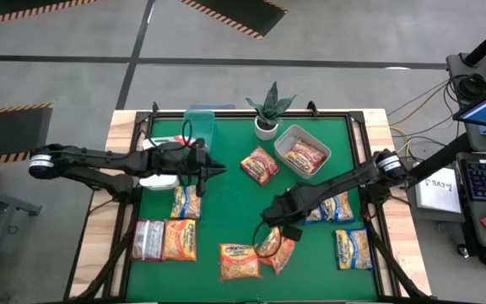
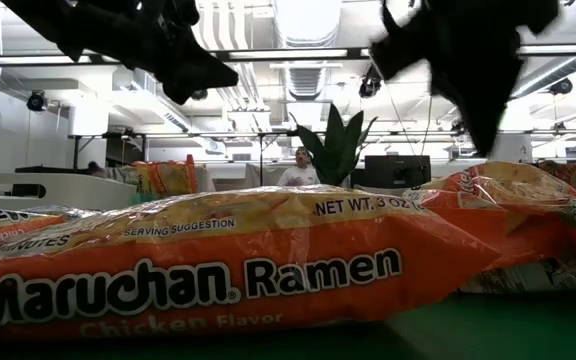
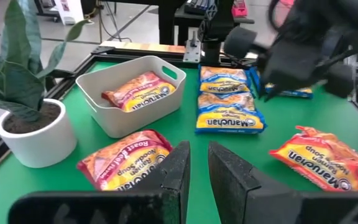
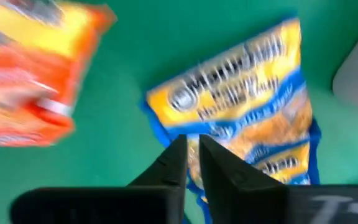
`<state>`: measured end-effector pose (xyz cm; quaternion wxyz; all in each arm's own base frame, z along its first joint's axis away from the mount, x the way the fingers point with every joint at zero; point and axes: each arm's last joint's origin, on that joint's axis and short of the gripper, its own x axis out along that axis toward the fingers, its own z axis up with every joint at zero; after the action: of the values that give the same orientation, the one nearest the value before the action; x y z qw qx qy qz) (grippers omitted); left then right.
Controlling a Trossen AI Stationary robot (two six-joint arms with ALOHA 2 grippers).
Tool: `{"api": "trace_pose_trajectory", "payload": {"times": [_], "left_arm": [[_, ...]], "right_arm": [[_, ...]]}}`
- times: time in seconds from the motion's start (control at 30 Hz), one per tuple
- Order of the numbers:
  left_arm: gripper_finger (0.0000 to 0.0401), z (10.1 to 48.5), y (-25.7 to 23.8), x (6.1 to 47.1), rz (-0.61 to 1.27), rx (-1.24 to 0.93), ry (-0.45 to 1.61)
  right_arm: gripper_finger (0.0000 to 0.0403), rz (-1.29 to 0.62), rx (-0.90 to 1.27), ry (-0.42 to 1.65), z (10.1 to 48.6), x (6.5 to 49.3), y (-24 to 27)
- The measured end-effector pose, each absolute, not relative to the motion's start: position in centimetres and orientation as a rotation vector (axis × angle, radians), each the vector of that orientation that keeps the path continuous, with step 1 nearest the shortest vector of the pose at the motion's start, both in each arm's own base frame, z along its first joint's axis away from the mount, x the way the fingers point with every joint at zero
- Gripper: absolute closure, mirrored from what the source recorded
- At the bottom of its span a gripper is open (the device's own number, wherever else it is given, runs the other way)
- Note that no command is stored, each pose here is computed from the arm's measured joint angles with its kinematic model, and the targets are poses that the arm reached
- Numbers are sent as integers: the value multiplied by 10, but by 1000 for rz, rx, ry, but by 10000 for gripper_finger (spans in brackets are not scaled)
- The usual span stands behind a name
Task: Sort Maruchan noodles
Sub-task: Put the blue noodle pack into the white bin
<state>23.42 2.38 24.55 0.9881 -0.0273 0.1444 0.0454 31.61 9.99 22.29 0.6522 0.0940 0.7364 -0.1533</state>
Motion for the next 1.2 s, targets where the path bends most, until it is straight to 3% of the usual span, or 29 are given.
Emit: {"api": "trace_pose_trajectory", "payload": {"times": [0.37,0.53,0.67,0.77,0.97,1.2], "left_arm": [[360,245,23,234,90,-60,290],[360,247,24,235,96,-52,277],[360,248,24,235,97,-51,260],[360,248,24,235,99,-72,260],[360,239,24,241,115,-171,298],[360,202,26,258,152,-287,453]], "right_arm": [[394,-592,196,1822,154,263,79],[394,-532,265,1675,140,272,82],[394,-547,200,1292,155,311,86],[394,-548,88,1126,179,331,87],[394,-480,-6,1105,195,340,88],[394,-461,-40,1049,165,334,85]]}}
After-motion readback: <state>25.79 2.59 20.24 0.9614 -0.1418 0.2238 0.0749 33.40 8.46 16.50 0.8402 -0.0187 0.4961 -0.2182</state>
